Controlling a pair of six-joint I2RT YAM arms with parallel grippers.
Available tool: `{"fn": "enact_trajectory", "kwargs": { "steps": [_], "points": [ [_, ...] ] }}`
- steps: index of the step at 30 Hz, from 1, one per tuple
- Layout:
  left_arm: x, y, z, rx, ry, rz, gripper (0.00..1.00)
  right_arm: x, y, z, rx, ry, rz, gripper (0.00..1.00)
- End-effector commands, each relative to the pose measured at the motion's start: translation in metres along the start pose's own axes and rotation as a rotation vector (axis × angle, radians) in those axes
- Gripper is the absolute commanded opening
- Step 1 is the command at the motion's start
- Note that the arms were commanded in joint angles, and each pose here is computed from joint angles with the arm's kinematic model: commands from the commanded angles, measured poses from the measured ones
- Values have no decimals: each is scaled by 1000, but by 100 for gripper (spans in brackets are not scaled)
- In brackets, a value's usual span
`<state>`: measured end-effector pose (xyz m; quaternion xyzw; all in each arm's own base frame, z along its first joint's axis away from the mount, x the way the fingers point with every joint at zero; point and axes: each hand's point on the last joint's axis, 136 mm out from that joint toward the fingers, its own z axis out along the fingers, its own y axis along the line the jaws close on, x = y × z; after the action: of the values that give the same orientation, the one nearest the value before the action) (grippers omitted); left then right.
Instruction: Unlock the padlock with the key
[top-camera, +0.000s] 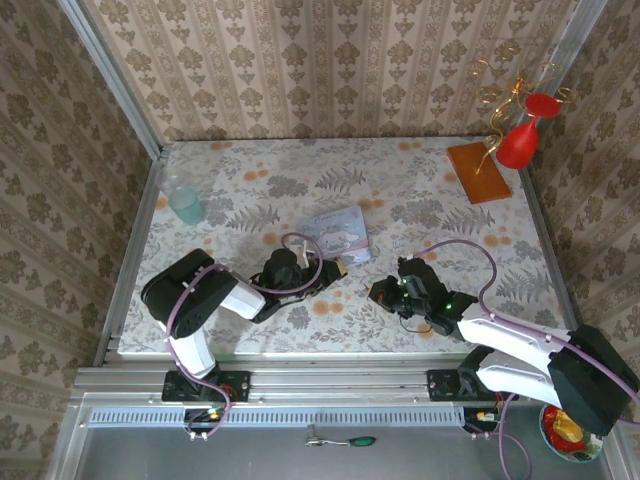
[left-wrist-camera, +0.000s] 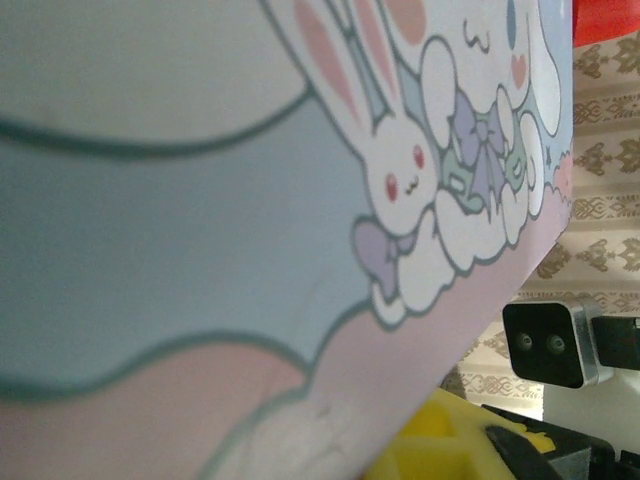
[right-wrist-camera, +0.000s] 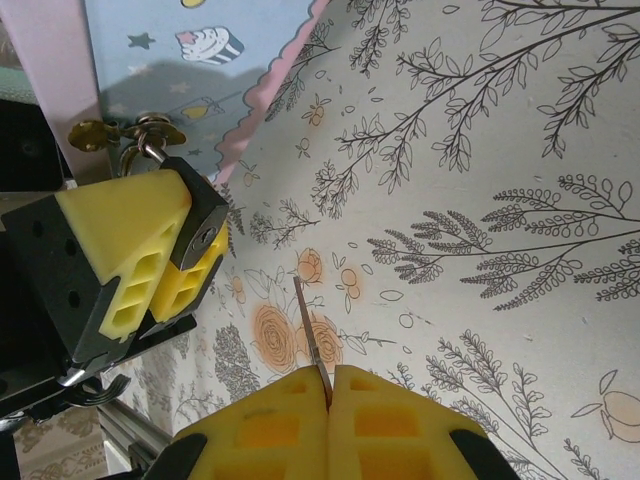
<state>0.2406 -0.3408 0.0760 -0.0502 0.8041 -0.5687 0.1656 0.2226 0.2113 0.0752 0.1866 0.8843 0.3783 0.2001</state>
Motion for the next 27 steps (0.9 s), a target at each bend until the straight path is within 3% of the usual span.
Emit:
{"fn": "enact_trajectory", "kwargs": {
  "steps": [1,27],
  "points": [
    [7,-4,-2,35,38,-65,0,-2,11,0,-31,-8,8,0],
    [2,-24,-11,56,0,-140,0,3,50,18,-221,60,-55,0]
  ]
}}
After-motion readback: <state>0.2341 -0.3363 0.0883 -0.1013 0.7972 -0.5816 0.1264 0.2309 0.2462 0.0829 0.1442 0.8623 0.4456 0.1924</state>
